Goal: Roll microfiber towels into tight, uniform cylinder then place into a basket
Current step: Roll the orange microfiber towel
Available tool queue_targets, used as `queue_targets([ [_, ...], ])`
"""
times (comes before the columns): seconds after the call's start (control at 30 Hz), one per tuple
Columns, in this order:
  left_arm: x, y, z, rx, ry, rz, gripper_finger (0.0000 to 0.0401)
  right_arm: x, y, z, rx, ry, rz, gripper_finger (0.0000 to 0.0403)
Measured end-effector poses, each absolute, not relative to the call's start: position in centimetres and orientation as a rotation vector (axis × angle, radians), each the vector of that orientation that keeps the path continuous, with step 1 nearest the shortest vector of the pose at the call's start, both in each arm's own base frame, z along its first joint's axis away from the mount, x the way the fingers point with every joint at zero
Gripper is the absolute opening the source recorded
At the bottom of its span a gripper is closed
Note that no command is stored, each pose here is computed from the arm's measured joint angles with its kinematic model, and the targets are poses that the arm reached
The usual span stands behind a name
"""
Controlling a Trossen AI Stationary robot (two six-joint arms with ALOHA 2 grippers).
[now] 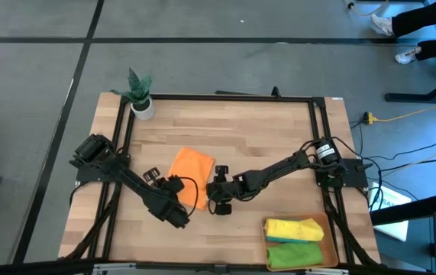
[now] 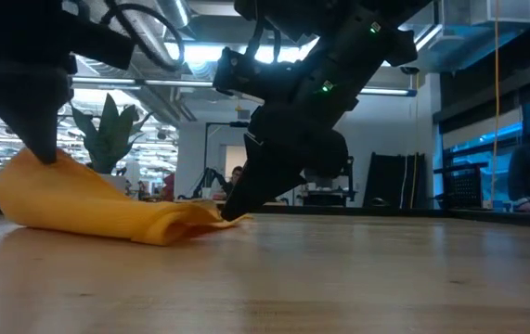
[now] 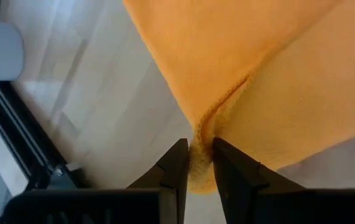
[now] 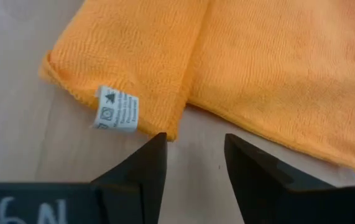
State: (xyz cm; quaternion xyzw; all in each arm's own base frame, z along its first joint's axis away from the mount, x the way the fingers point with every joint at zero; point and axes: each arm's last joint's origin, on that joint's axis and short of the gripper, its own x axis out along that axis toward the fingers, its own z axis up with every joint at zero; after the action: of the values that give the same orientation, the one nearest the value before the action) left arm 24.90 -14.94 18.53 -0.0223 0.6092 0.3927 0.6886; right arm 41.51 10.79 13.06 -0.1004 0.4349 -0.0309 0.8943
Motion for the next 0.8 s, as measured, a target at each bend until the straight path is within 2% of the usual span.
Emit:
queue_targets([
  [0.27, 25.21, -15.44, 18.80, -0.104, 1.497, 0.760, 0.0062, 41.51, 10.78, 13.07, -0.211, 0.902, -0.064, 0.0162],
  [0.5, 25.40, -15.46, 18.75, -0.044, 1.510, 0.686, 0.0065, 41.51, 10.78, 13.07, -0.211, 0.902, -0.064, 0.0162],
  [0.8, 25.85, -14.75, 18.81, -0.013, 1.457, 0.723, 0.0024, 41.51, 10.78, 13.07, -0.212, 0.902, -0.064, 0.0162],
])
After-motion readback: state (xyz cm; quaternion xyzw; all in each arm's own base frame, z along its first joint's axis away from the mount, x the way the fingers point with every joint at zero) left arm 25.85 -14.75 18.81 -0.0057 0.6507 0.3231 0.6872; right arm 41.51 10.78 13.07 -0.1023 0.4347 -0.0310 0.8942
